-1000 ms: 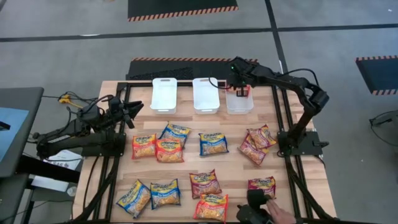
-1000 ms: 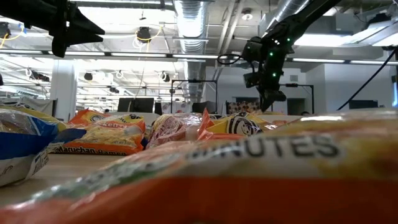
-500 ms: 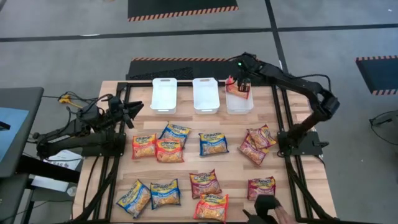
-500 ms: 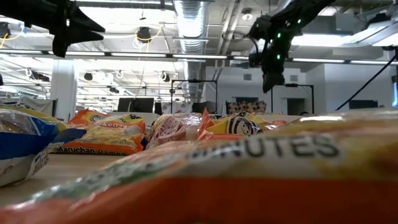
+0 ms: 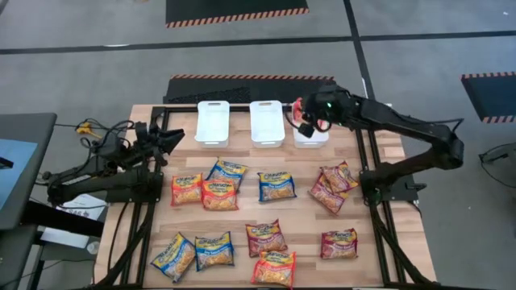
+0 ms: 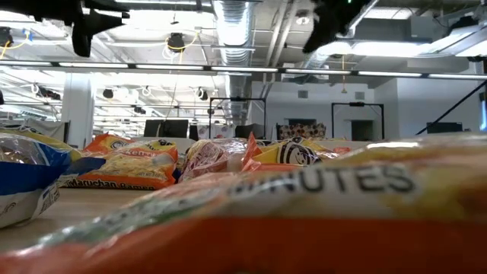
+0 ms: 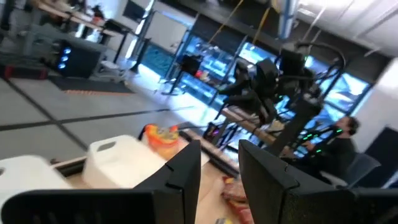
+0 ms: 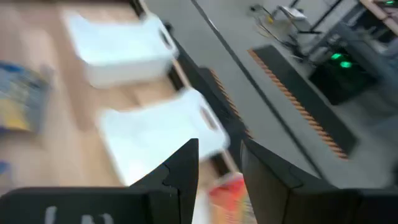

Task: Sort Maruchan noodles
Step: Put the bottom blue noodle pack into the top middle white bin

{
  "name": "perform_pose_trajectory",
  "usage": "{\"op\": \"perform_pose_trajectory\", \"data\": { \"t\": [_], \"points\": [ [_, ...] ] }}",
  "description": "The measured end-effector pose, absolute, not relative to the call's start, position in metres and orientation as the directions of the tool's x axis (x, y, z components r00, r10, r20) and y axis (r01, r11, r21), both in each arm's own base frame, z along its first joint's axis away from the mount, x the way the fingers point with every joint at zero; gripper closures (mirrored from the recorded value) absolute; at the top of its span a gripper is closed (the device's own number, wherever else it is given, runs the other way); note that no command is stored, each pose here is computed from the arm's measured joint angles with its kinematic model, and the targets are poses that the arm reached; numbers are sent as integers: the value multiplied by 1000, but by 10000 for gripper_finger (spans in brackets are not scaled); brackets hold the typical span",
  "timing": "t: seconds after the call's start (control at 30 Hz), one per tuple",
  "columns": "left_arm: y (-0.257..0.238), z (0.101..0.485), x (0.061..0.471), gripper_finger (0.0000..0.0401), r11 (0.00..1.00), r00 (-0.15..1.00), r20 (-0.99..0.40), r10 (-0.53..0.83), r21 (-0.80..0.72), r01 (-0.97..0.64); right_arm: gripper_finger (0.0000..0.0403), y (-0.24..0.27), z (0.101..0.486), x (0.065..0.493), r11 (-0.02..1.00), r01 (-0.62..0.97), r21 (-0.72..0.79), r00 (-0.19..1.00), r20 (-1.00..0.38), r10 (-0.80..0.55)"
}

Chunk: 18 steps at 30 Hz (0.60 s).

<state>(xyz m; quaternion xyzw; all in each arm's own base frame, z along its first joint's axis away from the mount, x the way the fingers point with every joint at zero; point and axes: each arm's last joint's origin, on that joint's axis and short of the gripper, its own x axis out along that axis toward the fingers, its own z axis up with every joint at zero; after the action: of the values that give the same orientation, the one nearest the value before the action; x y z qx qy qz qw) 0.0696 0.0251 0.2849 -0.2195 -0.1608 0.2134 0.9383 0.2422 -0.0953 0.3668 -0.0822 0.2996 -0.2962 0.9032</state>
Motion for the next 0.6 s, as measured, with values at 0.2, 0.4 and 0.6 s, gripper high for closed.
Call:
{"op": "perform_pose_trajectory", "data": {
  "t": [0.2, 0.4, 0.6],
  "points": [
    [22, 298, 76, 304, 884, 887, 329, 324, -439, -160, 251, -55, 379, 244, 869, 465, -170, 754, -438, -490],
    [22, 310, 90, 284, 922, 883, 429, 191, -387, -11, 228, -28, 378, 250, 888, 452, -89, 785, -432, -443],
    [23, 320, 104, 260, 907, 858, 505, 91, -397, 137, 194, -12, 377, 252, 901, 434, 9, 813, -433, -388]
  ]
}}
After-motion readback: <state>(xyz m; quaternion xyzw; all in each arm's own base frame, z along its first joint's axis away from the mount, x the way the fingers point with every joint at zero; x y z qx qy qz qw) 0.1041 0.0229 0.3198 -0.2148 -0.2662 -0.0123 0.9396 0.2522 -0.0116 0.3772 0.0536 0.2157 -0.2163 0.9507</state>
